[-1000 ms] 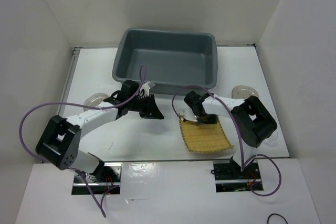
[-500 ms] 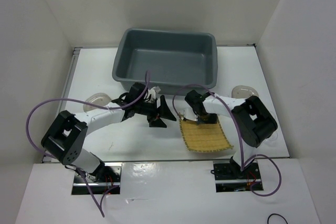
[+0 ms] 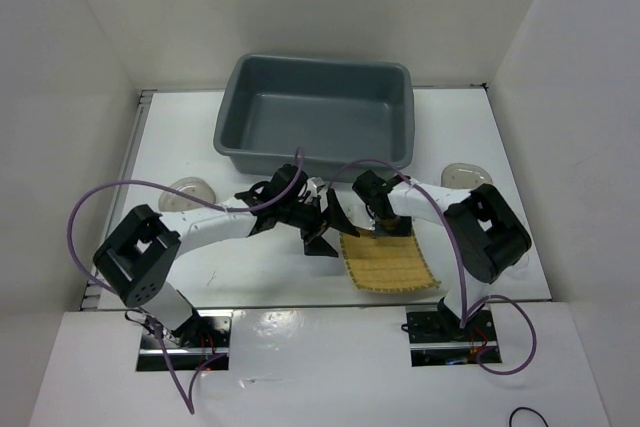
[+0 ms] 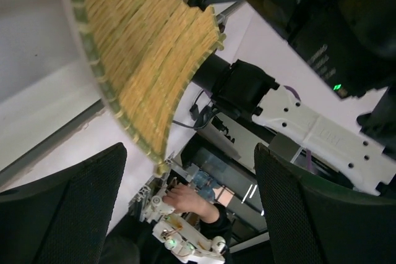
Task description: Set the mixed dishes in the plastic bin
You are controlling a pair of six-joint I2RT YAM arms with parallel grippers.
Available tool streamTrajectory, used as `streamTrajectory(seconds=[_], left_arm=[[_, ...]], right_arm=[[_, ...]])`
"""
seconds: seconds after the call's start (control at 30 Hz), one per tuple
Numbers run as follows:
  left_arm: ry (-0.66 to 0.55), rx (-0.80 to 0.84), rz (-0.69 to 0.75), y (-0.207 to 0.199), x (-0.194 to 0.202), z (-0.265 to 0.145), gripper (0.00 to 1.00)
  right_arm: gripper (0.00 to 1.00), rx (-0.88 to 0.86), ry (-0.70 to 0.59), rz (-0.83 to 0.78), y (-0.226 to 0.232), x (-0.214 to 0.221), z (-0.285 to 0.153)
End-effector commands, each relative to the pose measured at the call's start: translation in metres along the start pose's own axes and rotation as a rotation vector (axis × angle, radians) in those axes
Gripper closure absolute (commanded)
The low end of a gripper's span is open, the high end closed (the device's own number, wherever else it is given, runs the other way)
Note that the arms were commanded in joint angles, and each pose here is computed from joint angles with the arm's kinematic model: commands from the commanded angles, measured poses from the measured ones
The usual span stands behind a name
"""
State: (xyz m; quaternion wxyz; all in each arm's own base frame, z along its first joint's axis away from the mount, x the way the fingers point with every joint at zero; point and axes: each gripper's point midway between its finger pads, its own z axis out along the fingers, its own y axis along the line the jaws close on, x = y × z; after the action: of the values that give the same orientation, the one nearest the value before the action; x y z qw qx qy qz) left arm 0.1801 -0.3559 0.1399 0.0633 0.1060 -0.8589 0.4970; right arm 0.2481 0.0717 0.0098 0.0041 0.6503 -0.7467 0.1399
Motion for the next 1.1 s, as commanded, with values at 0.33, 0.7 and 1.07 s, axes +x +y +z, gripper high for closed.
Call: streamTrajectory(seconds=[0.33, 0.7, 1.07], left_arm=[[0.114, -0.144, -0.052, -0.005, 0.027, 0.001, 0.12], [0.130, -0.235, -0.099, 0.022, 0.053, -0.013, 0.12], [0.169, -0.213, -0.186, 0.000, 0.039, 0.034, 0.16]], right_arm=[[1.00, -0.205, -0.233, 0.044, 0.040, -0.044, 0.017], [1.00, -0.217, -0.275, 0.055, 0.035, -0.044, 0.017], [1.00, -0.235, -0.294, 0.084, 0.035, -0.043, 0.022]])
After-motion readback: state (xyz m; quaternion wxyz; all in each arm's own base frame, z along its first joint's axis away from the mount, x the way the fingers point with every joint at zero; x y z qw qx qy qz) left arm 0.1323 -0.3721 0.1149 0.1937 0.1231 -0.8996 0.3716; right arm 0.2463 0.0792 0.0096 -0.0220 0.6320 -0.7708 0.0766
